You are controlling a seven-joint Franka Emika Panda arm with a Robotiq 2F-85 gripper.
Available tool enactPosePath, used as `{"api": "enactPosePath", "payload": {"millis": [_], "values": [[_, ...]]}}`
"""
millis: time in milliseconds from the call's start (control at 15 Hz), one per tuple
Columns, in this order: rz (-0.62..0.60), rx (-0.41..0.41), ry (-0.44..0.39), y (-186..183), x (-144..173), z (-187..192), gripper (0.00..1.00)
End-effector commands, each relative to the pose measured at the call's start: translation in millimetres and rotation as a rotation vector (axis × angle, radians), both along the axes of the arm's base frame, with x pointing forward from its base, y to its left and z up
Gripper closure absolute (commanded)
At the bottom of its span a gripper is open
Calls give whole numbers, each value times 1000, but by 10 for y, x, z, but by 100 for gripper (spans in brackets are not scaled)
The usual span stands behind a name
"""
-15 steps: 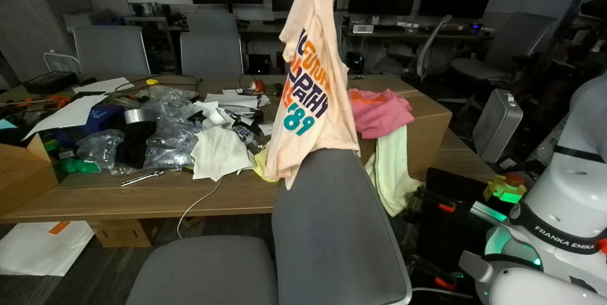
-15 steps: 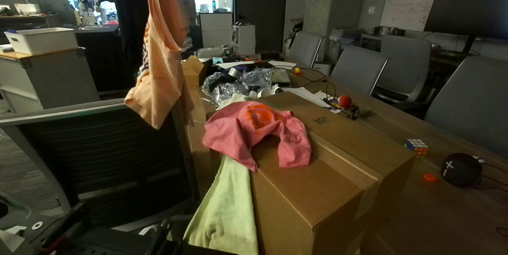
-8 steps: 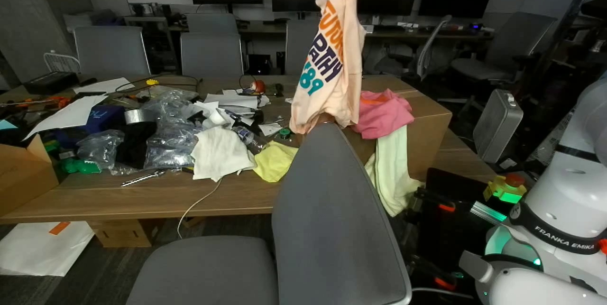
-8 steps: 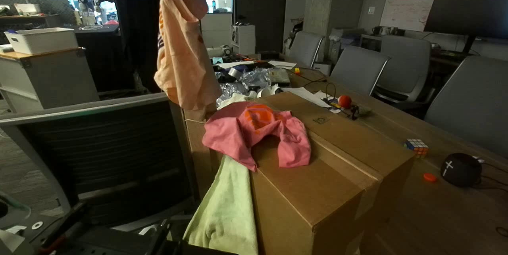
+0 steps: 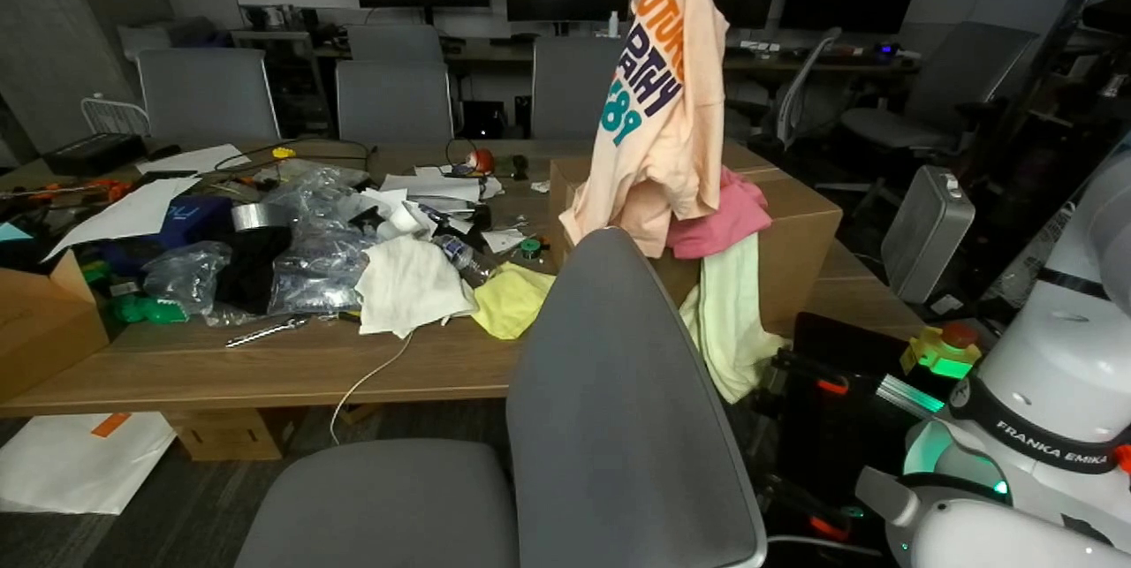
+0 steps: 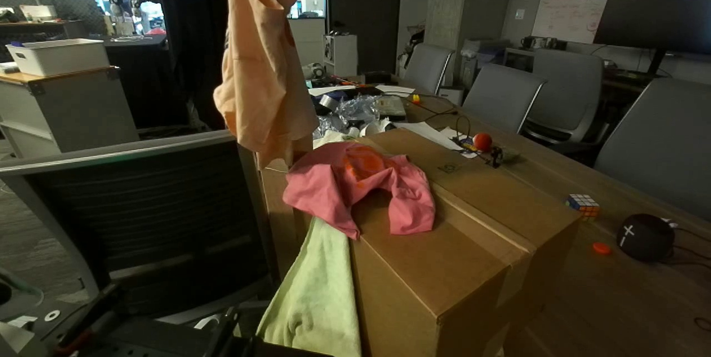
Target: Pick up the clothes from the headrest of the chair and put them on the box
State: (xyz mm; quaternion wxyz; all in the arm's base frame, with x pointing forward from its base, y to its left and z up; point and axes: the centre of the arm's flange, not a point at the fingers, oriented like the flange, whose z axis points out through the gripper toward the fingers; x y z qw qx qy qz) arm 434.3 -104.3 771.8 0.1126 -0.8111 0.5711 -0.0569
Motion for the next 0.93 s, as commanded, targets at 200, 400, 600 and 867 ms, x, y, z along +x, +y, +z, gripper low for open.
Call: {"api": "enactPosePath", "payload": {"millis": [200, 400, 600, 867], "values": [[-152, 32, -55, -237, -274, 435, 99], [-212, 37, -60, -395, -361, 617, 99], [-268, 49, -59, -559, -426, 805, 99], [-351, 48, -14, -677, -412, 1016, 99]]}}
